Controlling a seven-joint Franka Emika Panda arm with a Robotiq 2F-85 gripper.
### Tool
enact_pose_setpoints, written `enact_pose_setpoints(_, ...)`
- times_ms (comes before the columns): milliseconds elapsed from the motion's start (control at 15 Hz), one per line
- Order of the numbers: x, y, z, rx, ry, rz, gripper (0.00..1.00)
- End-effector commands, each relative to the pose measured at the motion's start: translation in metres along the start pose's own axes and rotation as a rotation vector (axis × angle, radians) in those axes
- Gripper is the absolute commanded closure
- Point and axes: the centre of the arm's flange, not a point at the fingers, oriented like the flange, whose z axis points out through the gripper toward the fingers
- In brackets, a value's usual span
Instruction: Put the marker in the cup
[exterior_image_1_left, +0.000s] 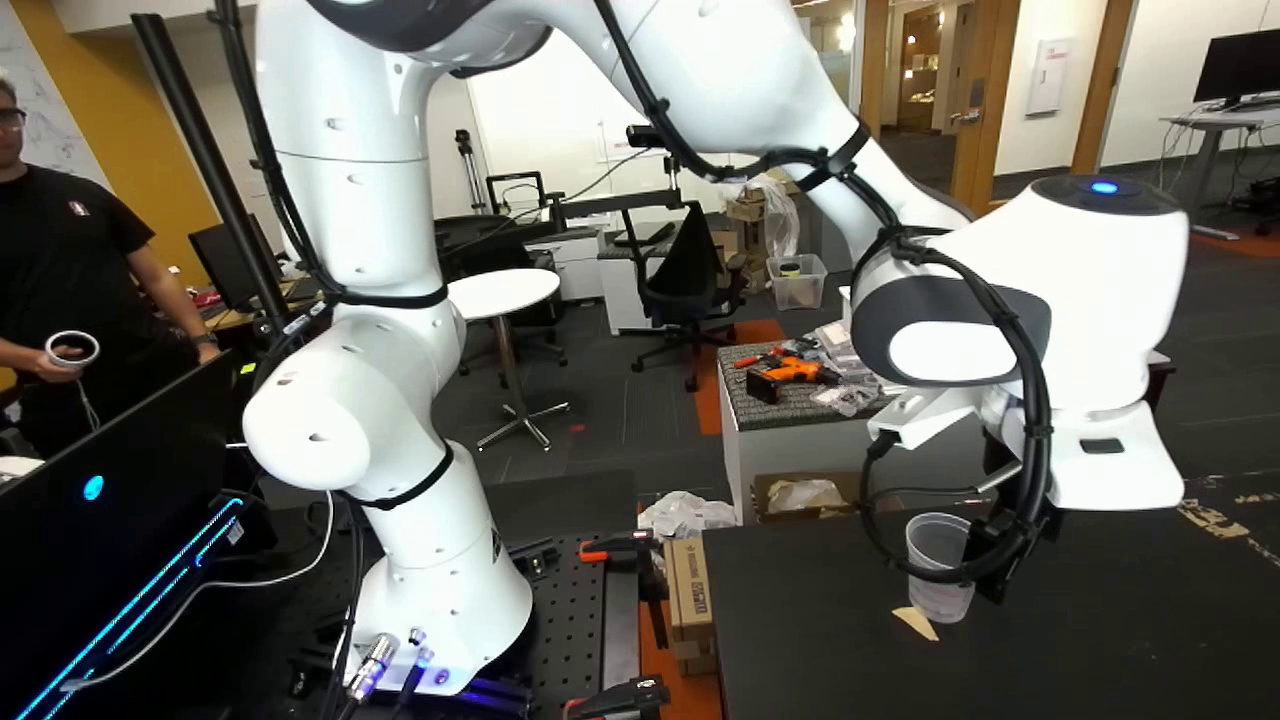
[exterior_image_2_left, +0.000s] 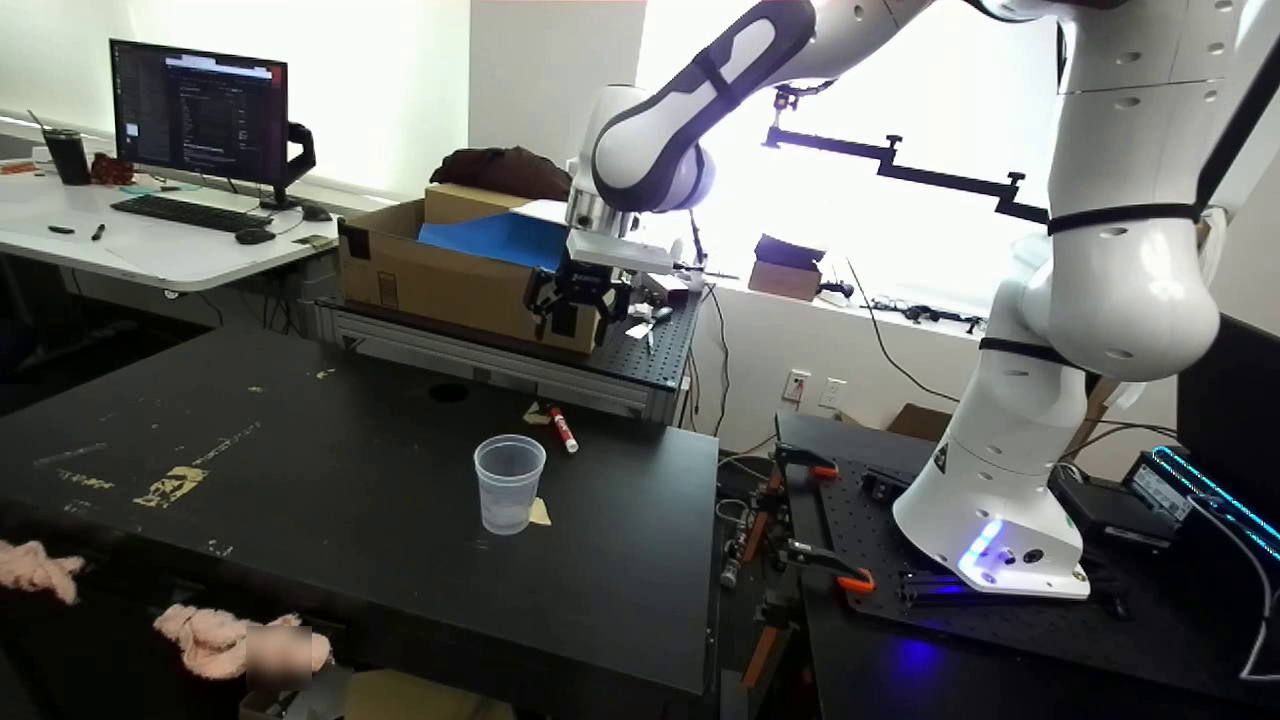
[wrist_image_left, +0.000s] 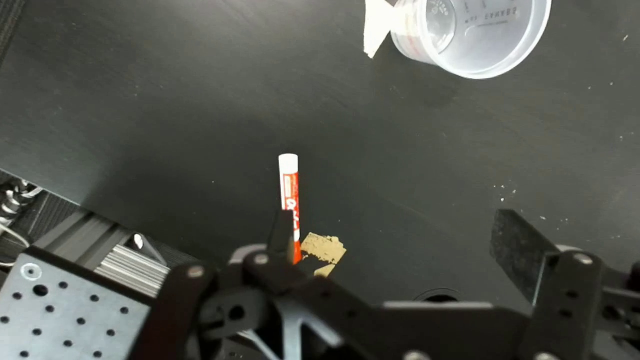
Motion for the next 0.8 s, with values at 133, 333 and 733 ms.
enact_pose_setpoints(133, 0.009, -0.004, 0.03, -0.034, 0.077, 0.084, 0.0)
enact_pose_setpoints(333, 0.017, 0.005, 0.041, -0.076, 0.098, 0.101, 0.0)
enact_pose_setpoints(733, 0.032, 0.013, 0.06, -0.115, 0.118, 0.076, 0.0)
